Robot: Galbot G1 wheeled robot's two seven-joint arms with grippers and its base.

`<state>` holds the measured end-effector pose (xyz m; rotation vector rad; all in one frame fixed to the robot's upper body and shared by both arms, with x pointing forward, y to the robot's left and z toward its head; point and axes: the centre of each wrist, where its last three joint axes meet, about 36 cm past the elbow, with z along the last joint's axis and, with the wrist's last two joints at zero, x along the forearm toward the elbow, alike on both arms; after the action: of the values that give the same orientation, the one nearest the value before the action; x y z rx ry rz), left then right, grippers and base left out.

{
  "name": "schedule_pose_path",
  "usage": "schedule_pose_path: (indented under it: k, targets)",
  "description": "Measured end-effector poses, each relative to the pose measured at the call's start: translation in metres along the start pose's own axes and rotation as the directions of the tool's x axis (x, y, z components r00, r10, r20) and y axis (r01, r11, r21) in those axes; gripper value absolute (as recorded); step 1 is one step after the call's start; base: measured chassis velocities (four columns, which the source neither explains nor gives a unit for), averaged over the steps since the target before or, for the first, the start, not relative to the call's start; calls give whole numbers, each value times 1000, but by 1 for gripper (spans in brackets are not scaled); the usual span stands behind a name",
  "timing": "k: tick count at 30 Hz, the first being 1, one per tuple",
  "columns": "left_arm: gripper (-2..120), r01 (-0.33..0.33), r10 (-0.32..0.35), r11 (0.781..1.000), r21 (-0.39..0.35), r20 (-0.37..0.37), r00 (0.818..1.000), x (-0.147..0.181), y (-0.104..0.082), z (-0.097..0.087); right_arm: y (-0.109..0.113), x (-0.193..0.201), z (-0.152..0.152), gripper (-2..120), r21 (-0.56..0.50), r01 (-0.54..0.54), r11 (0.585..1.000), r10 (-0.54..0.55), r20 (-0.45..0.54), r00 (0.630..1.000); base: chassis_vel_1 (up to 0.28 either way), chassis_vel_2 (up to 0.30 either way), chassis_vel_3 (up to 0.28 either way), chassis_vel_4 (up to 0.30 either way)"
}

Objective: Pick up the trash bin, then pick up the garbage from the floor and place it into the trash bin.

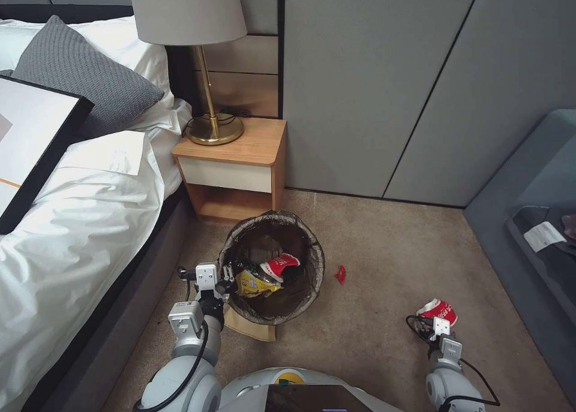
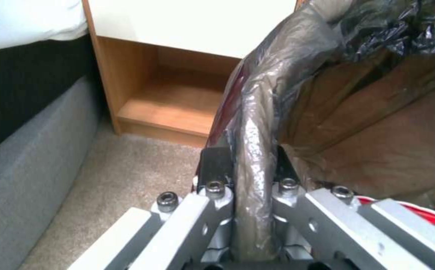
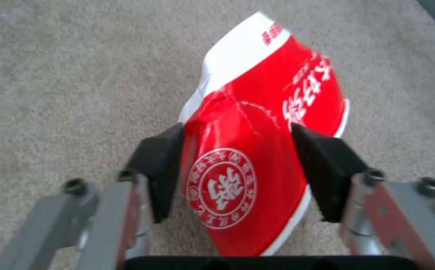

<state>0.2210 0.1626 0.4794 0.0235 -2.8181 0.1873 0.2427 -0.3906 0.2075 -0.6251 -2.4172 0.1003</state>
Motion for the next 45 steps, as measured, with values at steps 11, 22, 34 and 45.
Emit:
schedule_pose_path:
  k: [11,22,34,45]
  targets:
    - [2,0,0,1000,0,0,1000,0,0,0,-1,-4,0,22,-2,2,1000,-2,-4,1000,0,0,0,0]
    - [2,0,0,1000,0,0,1000,0,0,0,-6,-9,-2,0,-4,7,1000,-7,28,1000,0,0,0,0]
    - [2,0,0,1000,0,0,1000,0,0,0,-7,-10,-6,0,4,15,1000,-15,66,998,0,0,0,0]
    - [2,0,0,1000,0,0,1000,0,0,0,-4,-5,-15,2,14,0,1000,-1,116,993,0,0,0,0]
